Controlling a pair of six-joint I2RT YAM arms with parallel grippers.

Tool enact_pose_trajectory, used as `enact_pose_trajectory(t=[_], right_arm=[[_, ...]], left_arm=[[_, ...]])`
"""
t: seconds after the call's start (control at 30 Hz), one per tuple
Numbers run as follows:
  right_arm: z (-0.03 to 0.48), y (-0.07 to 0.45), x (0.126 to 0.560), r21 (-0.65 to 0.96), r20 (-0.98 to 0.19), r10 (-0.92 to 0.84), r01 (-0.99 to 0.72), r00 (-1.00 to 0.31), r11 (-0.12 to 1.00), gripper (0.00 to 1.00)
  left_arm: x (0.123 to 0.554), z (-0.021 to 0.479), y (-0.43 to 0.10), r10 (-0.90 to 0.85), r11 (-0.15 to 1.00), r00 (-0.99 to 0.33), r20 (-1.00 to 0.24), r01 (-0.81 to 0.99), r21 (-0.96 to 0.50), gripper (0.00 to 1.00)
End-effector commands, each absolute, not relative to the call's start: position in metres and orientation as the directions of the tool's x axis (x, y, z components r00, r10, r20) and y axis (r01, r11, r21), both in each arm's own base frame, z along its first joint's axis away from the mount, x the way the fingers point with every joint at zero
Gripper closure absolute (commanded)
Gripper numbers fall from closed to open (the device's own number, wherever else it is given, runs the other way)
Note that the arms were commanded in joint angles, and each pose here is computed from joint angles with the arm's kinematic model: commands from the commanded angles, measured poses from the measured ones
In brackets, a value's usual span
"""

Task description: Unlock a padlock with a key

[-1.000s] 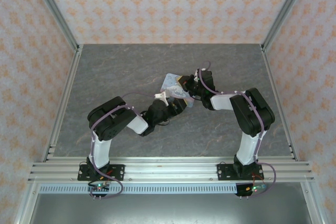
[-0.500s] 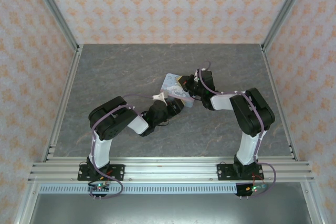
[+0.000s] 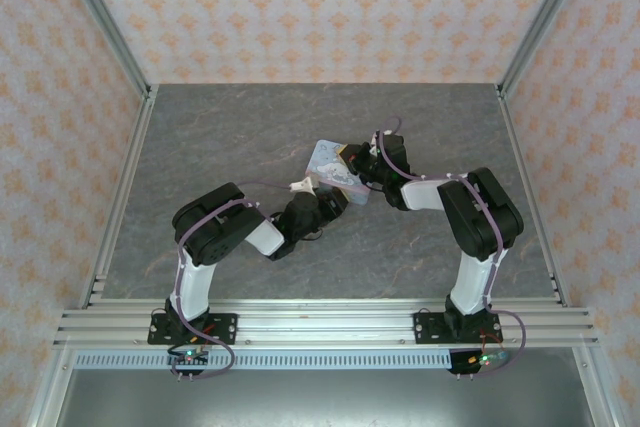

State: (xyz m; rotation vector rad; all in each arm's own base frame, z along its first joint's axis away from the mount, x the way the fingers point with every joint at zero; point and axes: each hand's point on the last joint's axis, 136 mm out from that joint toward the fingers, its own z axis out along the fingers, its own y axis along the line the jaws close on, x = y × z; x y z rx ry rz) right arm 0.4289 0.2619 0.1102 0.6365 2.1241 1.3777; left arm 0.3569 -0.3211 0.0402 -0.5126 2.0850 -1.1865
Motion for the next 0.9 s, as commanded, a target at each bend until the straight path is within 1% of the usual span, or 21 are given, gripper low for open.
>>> enact_pose_trajectory(t=[0.0, 0.23, 0.43, 0.5, 0.63, 0.77, 0.87], right_arm=[[0.069, 0.254, 0.414, 0.883, -0.133, 0.623, 0.193, -0.770, 0.428, 1.00], [0.074, 0.254, 0.416, 0.888, -0.134, 0.624, 0.187, -0.769, 0.421, 1.00], [0.113, 0.251, 0.424, 0.910, -0.155, 0.627, 0.137, -0.764, 0.392, 1.00], [0.136, 0.252, 0.422, 0.917, -0.179, 0.615, 0.096, -0.768, 0.387, 1.00], [0.166, 0.249, 0.408, 0.925, -0.202, 0.602, 0.051, -0.772, 0.375, 1.00], [0.177, 0.244, 0.380, 0.934, -0.198, 0.608, 0.041, -0.769, 0.356, 1.00], [0.174, 0.244, 0.354, 0.936, -0.192, 0.606, 0.042, -0.772, 0.351, 1.00]], left_arm=[[0.351, 0.000, -0.311, -0.598, 0.602, -0.709, -0.373, -0.091, -0.793, 0.72], [0.351, -0.007, -0.308, -0.601, 0.614, -0.710, -0.366, -0.116, -0.781, 0.84], [0.353, 0.002, -0.305, -0.624, 0.576, -0.714, -0.317, -0.147, -0.804, 1.00], [0.353, 0.008, -0.301, -0.629, 0.569, -0.715, -0.304, -0.158, -0.807, 1.00], [0.351, 0.020, -0.294, -0.632, 0.560, -0.720, -0.287, -0.168, -0.811, 1.00], [0.350, 0.033, -0.281, -0.640, 0.552, -0.717, -0.276, -0.180, -0.814, 1.00], [0.348, 0.038, -0.272, -0.641, 0.547, -0.721, -0.263, -0.189, -0.815, 1.00]])
